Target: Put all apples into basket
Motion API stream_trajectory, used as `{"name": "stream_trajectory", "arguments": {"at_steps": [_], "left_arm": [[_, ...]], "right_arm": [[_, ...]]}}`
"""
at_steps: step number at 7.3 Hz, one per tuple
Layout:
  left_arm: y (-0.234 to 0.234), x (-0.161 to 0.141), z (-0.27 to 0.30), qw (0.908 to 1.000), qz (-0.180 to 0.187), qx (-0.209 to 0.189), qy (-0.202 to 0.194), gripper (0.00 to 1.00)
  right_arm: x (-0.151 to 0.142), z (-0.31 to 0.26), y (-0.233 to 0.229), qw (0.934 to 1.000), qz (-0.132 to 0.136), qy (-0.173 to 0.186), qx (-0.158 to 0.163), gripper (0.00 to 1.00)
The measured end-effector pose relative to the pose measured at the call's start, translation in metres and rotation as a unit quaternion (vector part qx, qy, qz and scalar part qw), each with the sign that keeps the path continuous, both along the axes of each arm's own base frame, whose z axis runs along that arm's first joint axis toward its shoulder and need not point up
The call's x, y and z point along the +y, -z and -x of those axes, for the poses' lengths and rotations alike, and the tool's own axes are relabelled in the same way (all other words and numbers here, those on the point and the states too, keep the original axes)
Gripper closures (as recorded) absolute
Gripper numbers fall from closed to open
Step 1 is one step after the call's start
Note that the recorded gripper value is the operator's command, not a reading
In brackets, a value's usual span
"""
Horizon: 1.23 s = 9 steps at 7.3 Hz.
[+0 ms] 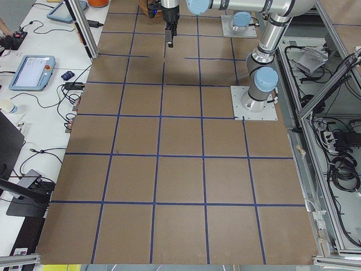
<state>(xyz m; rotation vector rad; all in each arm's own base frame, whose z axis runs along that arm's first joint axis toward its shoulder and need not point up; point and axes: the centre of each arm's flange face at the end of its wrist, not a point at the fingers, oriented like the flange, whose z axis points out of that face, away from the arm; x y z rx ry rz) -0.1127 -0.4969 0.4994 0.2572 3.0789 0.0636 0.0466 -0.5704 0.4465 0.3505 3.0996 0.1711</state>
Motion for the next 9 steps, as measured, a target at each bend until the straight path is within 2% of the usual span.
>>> {"name": "stream_trajectory", "arguments": {"at_steps": [2, 3, 5, 9], "left_arm": [[0.001, -0.003, 0.000, 0.9998, 0.018, -0.001, -0.002, 0.00], [0.001, -0.003, 0.000, 0.9998, 0.018, -0.001, -0.003, 0.00], [0.000, -0.003, 0.000, 0.9998, 0.018, 0.001, -0.008, 0.00], [-0.004, -0.003, 0.000, 0.9999, 0.013, 0.006, -0.010, 0.00]], "right_arm": [[0.047, -0.068, -0.037, 0.9999, 0.004, 0.012, 0.005, 0.00], [0.061, -0.087, -0.041, 1.0000, -0.001, 0.007, 0.006, 0.00], [0.076, -0.095, -0.044, 0.9999, -0.004, 0.003, 0.013, 0.00], [0.083, -0.087, -0.047, 0.9999, -0.003, 0.014, 0.010, 0.00]]}}
